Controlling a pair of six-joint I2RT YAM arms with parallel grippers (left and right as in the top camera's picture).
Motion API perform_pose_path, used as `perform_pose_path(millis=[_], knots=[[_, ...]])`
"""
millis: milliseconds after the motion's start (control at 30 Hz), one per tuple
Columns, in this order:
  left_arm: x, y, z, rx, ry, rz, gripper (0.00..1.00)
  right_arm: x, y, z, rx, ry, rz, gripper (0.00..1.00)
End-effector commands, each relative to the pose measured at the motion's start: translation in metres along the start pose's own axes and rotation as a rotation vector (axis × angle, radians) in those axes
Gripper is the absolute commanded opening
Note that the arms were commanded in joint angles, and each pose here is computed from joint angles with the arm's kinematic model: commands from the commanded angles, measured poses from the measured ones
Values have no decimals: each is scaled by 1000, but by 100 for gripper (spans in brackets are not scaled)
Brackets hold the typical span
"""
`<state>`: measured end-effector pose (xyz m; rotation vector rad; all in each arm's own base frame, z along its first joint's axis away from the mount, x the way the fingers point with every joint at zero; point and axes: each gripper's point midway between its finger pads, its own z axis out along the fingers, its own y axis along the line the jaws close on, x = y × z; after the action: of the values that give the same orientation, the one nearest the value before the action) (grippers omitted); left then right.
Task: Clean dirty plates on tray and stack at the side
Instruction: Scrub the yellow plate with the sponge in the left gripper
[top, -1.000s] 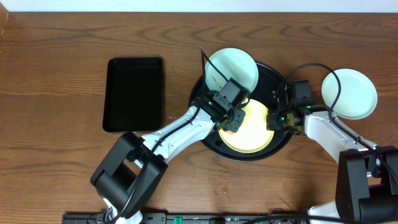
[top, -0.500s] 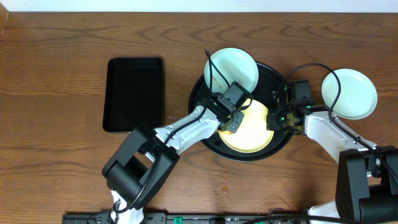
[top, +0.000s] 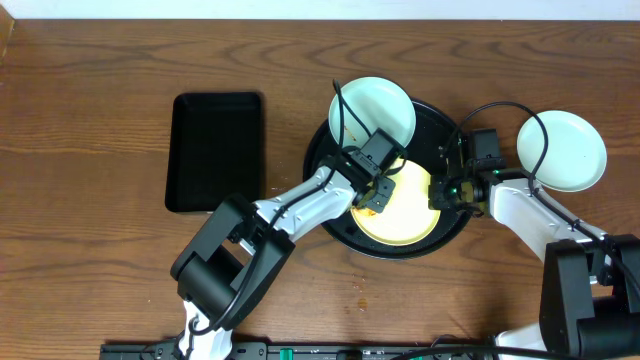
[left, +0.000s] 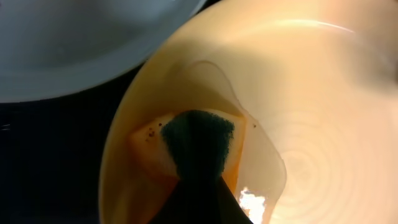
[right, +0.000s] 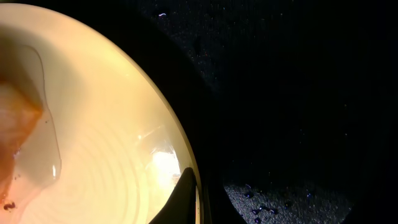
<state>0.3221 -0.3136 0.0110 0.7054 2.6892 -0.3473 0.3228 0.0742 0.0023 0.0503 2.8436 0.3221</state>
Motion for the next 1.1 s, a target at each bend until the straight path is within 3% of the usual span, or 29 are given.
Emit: perform_pose_path(millis=[0,400,833,933,1067], knots=[[58,-20,30,127,190,6,7,19,-9,11,37,59,25,1],[82,-25,33,152,255,-68,8,19,-9,11,37,59,25,1],[93,-55,31,201,281,-51,7,19,-9,11,37,59,25,1],[84,-57,30,212,247,-56,7,19,-9,11,37,59,25,1],[37,-55,10,244,122,-95,7,19,-9,11,37,59,25,1]])
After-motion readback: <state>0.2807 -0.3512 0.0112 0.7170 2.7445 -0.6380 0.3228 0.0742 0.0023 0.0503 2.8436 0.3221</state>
